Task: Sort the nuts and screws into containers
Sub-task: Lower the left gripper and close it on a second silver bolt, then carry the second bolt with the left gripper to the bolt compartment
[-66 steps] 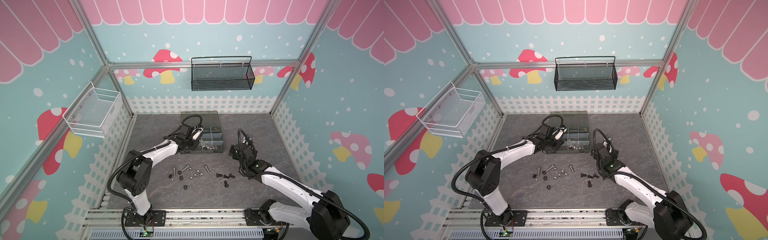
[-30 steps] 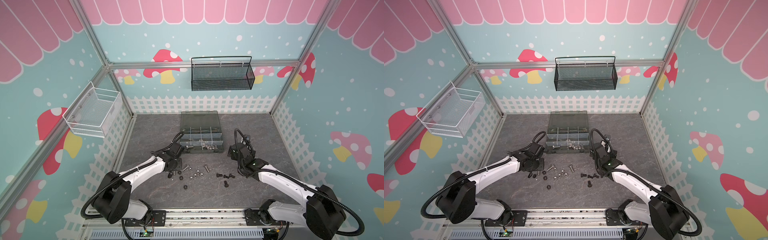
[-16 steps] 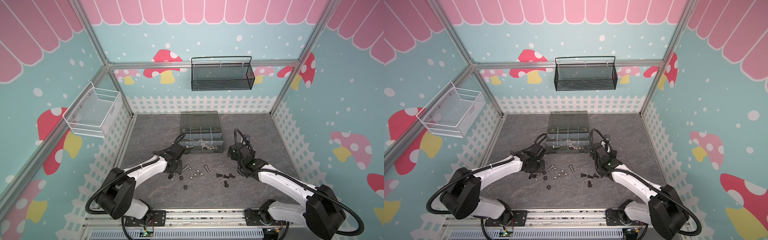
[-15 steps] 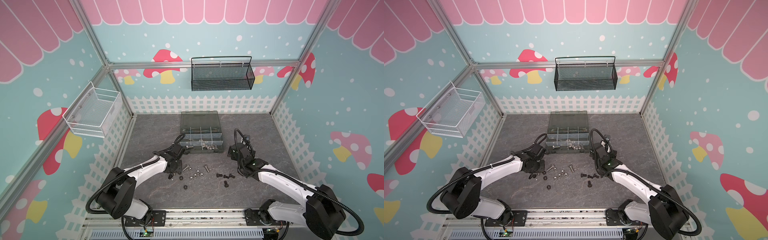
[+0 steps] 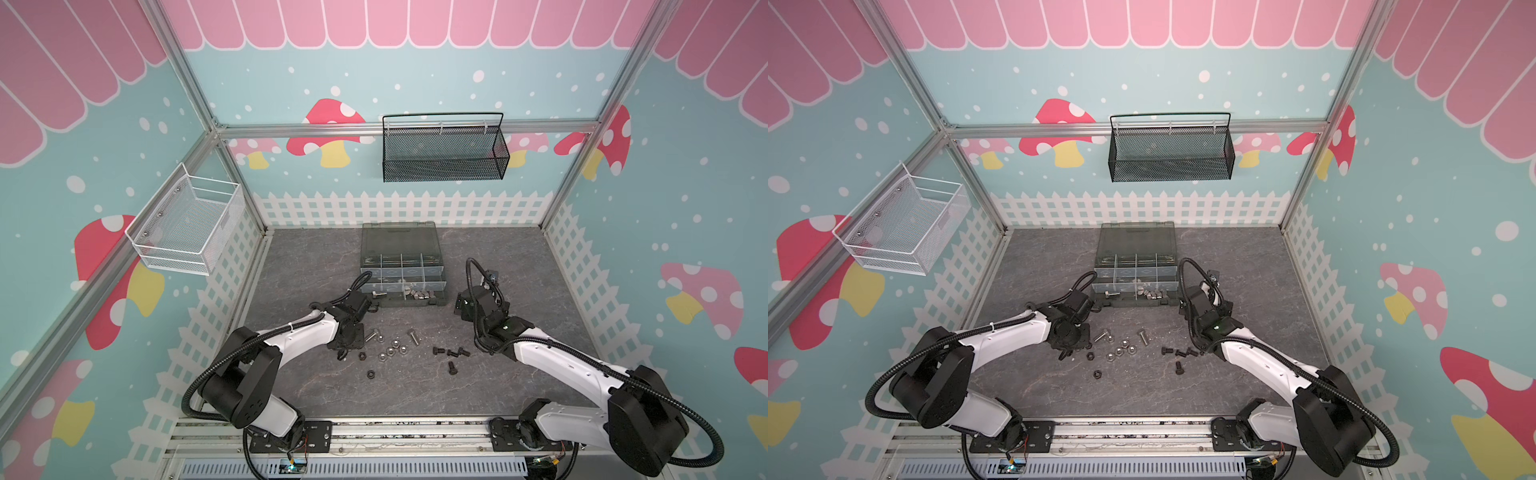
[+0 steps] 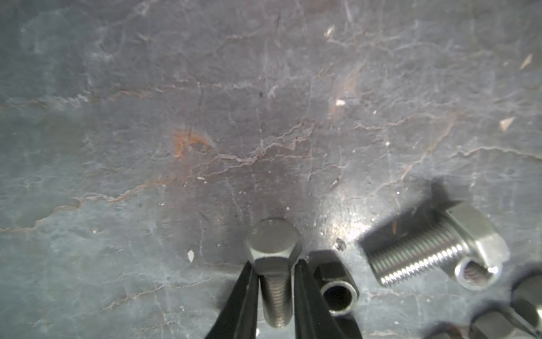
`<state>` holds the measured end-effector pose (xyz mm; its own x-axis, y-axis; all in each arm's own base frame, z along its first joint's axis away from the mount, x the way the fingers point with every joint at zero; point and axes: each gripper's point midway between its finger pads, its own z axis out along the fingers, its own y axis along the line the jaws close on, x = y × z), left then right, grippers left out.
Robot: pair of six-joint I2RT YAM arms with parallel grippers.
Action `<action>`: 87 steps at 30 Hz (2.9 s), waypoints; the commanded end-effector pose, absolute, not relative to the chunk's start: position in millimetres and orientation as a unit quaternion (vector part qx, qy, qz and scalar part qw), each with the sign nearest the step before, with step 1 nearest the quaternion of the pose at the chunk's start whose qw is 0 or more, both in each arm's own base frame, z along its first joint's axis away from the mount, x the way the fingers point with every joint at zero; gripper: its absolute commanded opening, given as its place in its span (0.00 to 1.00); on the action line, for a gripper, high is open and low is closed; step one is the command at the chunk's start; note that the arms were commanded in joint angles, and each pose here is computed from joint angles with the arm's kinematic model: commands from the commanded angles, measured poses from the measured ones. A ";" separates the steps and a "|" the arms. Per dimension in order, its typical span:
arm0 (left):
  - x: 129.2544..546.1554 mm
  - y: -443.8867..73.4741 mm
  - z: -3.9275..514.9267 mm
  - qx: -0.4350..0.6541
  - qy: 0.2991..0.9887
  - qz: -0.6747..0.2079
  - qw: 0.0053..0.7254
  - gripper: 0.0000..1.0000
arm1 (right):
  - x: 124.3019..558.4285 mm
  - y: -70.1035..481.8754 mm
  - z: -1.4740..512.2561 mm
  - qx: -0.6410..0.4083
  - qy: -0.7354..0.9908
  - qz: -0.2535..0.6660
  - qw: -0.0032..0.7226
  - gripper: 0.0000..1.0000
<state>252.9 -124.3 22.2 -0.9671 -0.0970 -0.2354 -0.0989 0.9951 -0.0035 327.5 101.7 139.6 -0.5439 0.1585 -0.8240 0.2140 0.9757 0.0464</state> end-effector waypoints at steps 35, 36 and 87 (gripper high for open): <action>289.2 -125.9 61.5 -0.022 0.976 0.013 0.215 0.00 | 330.6 102.3 148.7 0.118 0.874 -0.023 0.471 0.98; 293.6 -127.4 66.5 -0.016 0.974 0.012 0.226 0.00 | 330.4 102.2 148.5 0.118 0.874 -0.023 0.471 0.98; 402.9 -265.0 90.5 0.357 0.867 -0.111 0.330 0.07 | 329.4 105.3 148.0 0.121 0.876 -0.011 0.466 0.98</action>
